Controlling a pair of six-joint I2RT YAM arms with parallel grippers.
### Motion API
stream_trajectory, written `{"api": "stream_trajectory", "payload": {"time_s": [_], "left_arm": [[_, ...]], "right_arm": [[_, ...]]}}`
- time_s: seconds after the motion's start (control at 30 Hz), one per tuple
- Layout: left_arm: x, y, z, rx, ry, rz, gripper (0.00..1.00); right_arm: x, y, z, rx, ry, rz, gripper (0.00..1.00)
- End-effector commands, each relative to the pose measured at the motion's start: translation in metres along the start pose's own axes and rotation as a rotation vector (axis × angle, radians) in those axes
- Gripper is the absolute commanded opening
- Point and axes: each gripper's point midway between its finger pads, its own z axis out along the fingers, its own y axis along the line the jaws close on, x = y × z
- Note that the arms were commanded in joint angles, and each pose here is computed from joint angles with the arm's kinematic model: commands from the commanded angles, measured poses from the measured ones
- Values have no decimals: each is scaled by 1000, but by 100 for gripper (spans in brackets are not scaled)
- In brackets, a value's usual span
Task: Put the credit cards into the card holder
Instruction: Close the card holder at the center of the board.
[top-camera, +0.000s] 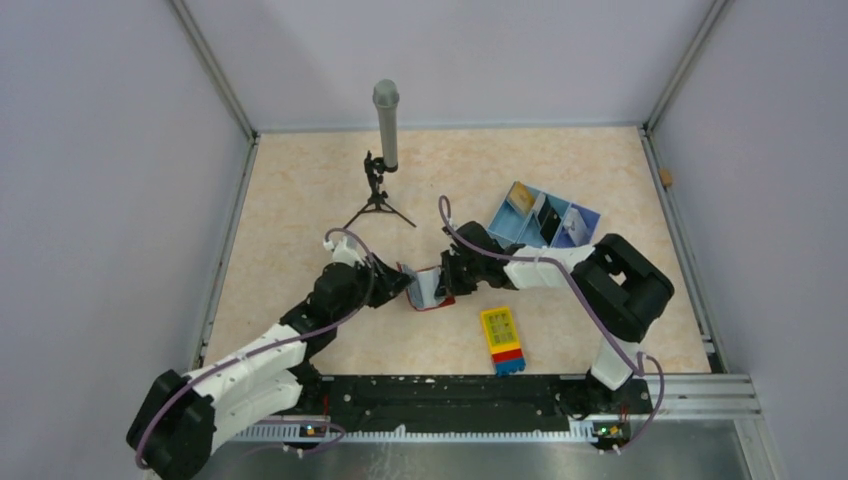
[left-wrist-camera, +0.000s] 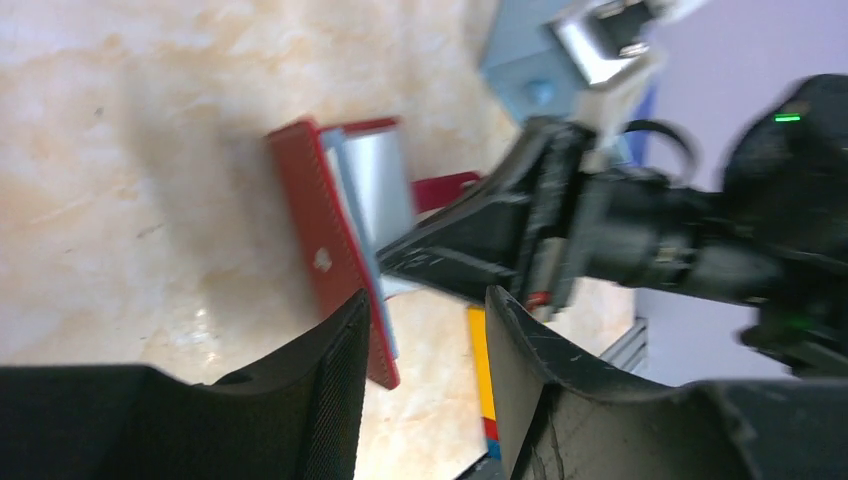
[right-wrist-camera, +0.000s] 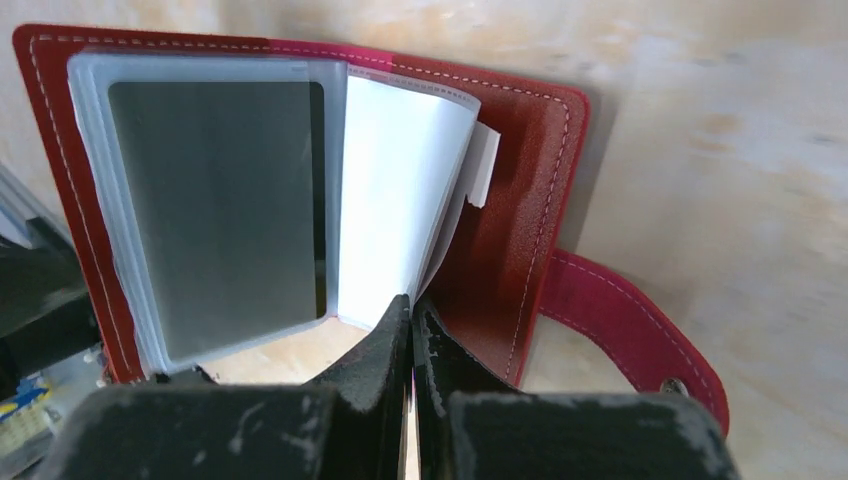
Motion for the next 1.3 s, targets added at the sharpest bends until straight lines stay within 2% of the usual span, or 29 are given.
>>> {"api": "stream_trajectory", "payload": {"time_s": [0.0,0.1,0.3,0.37,0.4,0.5,0.57,0.73,0.93,1.17,1.27], "left_arm": [[-13,-9,-20,40,-76,29,47],[-17,2,-22,17,-122,45,47],[-16,7,-16,-13,-110,86,47],[-23,14,-16,-78,-127,90,48],[-27,17,-16,-108,-133,94,52],[-34,23,-17,-185,-111,90,64],[-33,33,-19,-227,-93,69,69],[-30,58,-19,-265,-67,-21,74],[-22,54,-18,-230,-19,-34,74],[-18,54,-13,-225,9,-42,73],[-18,55,-12,-228,20,-37,72]], "right_arm": [[14,27,13,-63,61,-22,0],[9,35,16,-88,42,-19,0],[1,32,11,-50,5,-17,0],[-4,29,7,-23,-20,-15,0],[-3,25,5,-1,-18,-17,4],[-9,26,-6,15,-38,-45,30],[-14,26,-17,33,-62,-64,41],[-35,11,-46,62,-121,-74,53],[-57,-24,-60,122,-140,-76,54],[-67,-51,-48,169,-125,-62,53],[-66,-48,-38,141,-105,-72,46]]}}
